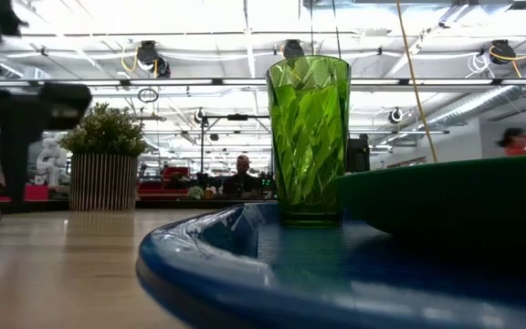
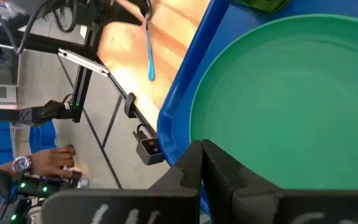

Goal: Pick and place plate/cup/fork/spoon on tray
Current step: Put the blue spoon on the blue tray to the right of the blue fork

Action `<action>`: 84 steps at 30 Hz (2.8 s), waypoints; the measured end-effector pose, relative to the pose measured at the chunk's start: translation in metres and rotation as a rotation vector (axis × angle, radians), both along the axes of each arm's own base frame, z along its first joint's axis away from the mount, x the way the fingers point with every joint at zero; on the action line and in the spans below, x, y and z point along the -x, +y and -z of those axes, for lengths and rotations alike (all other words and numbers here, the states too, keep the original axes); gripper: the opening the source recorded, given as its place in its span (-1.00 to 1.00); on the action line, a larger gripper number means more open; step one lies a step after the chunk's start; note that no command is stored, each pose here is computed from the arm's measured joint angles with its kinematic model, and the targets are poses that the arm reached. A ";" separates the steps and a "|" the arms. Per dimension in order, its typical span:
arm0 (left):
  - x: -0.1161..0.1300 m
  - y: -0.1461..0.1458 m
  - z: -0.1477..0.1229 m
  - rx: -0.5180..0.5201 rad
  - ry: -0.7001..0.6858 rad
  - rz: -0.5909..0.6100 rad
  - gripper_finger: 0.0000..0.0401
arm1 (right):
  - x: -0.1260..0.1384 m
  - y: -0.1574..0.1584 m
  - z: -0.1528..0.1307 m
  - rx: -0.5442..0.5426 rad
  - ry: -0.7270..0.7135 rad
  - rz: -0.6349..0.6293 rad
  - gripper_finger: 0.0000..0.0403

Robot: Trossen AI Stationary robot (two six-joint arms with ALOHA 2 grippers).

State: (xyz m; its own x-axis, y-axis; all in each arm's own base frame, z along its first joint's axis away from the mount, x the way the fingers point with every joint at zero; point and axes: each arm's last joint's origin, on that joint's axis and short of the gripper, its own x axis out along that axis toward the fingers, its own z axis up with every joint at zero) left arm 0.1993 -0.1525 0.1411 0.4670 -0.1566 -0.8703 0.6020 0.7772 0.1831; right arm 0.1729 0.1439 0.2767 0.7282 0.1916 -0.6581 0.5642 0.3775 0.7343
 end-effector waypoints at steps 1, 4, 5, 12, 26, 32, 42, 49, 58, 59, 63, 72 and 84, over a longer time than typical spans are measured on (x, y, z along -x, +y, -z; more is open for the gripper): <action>0.001 0.003 0.003 0.011 0.015 0.002 0.05 | 0.000 0.000 0.000 -0.001 0.001 -0.002 -1.00; 0.003 0.008 0.009 0.043 0.045 0.027 -0.02 | 0.000 0.000 0.000 -0.002 0.001 -0.002 -1.00; 0.003 0.008 0.011 0.052 0.045 0.039 -0.04 | 0.000 0.000 0.000 -0.002 0.001 -0.002 -1.00; 0.004 0.009 0.018 0.095 0.004 0.074 -0.23 | 0.000 0.000 0.000 0.000 -0.002 0.007 -1.00; -0.015 0.009 0.036 0.244 -0.004 -0.085 -0.85 | -0.001 -0.001 0.000 0.024 -0.020 0.029 -1.00; -0.020 0.010 0.033 0.305 -0.035 -0.179 -0.89 | -0.001 -0.001 0.000 0.036 -0.023 0.018 -1.00; -0.017 0.013 0.009 0.396 -0.082 -0.276 -0.92 | -0.004 0.000 -0.005 0.067 -0.112 0.059 -1.00; -0.009 0.019 -0.020 0.475 -0.133 -0.310 -0.95 | -0.011 -0.007 -0.010 0.136 -0.199 0.155 -1.00; 0.007 0.029 -0.066 0.640 -0.256 -0.337 -0.96 | -0.026 -0.025 -0.055 0.386 -0.357 0.285 -1.00; 0.008 0.030 -0.071 0.636 -0.264 -0.343 -0.96 | -0.028 -0.027 -0.063 0.418 -0.371 0.293 -1.00; 0.007 0.031 -0.093 0.569 -0.250 -0.349 -0.94 | -0.040 -0.035 -0.089 0.519 -0.398 0.282 -1.00; -0.007 0.029 -0.138 0.540 -0.329 -0.364 -0.94 | -0.072 -0.037 -0.118 0.625 -0.402 0.159 -1.00; -0.032 0.015 -0.168 0.432 -0.349 -0.306 -0.94 | -0.140 -0.013 -0.120 0.703 -0.326 -0.093 -0.99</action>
State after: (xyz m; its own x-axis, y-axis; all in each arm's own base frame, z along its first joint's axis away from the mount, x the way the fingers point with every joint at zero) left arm 0.2311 -0.1374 0.3090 0.7910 -0.2744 -0.5468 0.3024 0.9523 -0.0406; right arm 0.3130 0.1309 0.3962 0.9071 -0.1212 -0.4031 0.3041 0.8508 0.4286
